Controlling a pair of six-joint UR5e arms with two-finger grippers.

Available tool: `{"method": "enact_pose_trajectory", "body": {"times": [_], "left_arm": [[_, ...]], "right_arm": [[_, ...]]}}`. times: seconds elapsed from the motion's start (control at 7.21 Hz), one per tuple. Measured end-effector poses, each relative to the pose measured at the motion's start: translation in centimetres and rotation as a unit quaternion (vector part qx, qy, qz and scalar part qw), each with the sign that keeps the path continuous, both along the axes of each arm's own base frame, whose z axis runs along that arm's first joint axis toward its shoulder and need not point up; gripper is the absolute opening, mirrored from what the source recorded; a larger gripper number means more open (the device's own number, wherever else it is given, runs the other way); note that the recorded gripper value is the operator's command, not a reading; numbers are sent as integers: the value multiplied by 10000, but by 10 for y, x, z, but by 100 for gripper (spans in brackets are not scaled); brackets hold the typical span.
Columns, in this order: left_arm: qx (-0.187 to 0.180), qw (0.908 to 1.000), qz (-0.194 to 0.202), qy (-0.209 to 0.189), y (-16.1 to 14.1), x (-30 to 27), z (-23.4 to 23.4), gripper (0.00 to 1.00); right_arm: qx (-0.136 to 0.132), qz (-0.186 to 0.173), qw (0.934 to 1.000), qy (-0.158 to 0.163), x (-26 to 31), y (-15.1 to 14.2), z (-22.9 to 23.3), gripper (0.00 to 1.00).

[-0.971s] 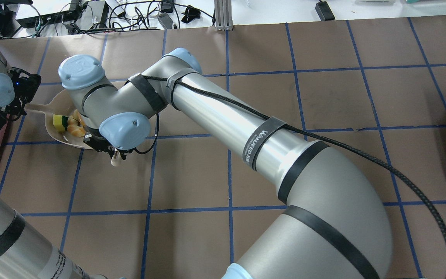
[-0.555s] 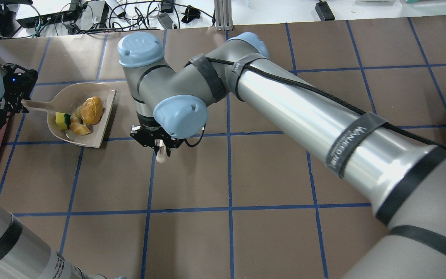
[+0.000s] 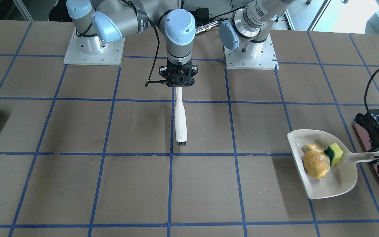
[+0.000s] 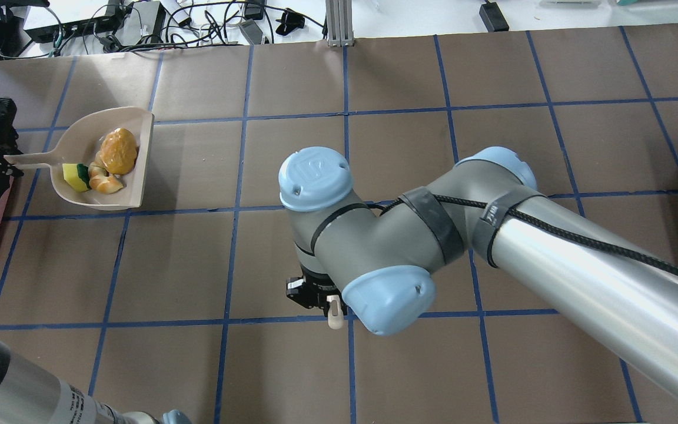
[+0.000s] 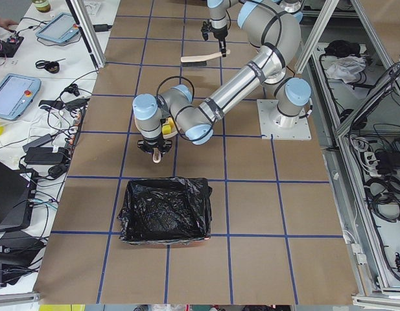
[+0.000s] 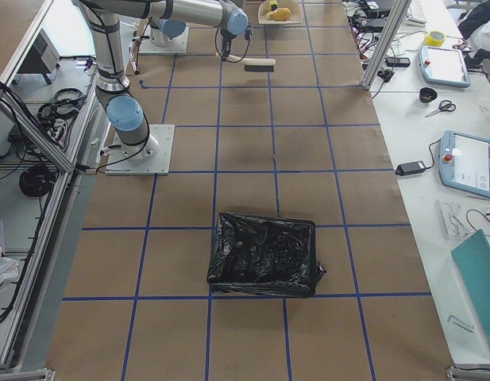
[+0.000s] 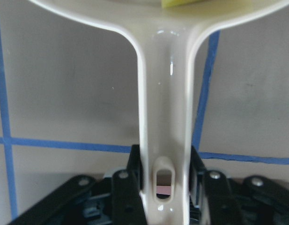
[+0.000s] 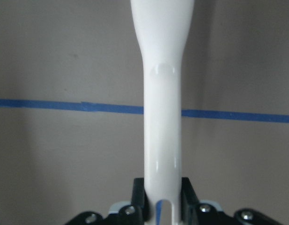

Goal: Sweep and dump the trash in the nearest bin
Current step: 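Lift the loaded dustpan with the left gripper while the right gripper withdraws the brush, then tip the dustpan over the black-bagged bin with the left gripper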

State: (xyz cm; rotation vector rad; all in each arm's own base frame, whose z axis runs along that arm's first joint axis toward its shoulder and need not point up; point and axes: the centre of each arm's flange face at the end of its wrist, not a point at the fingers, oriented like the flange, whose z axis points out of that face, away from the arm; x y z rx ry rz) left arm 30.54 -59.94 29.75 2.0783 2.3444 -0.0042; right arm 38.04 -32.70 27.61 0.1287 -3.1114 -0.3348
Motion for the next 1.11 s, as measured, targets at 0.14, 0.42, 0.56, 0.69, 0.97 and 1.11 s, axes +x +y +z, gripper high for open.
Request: {"method": "enact_pose_trajectory", "body": {"times": [0.14,0.42,0.56,0.69,0.97,1.11], "left_arm": [[-31,9988,483,117,21,33,19,0],[-85,9940,1076,147,54,86,60,0],[-117,9907,1353,50,72,117,77,0],[-122,9859,1666,-81,95,154,89,0],[-160,9751,2166,-438,136,217,115,0],[-138,9694,2371,-619,151,244,123,0]], "right_arm": [[-65,83,9999,-2,-11,16,-8,0],[-108,126,9999,-8,-21,33,-25,0],[-94,66,9999,7,-22,37,-30,0],[-99,-58,9999,4,-22,38,-32,0],[-130,-379,9992,-25,-20,36,-33,0],[-128,-468,9988,-25,-19,35,-34,0]]}}
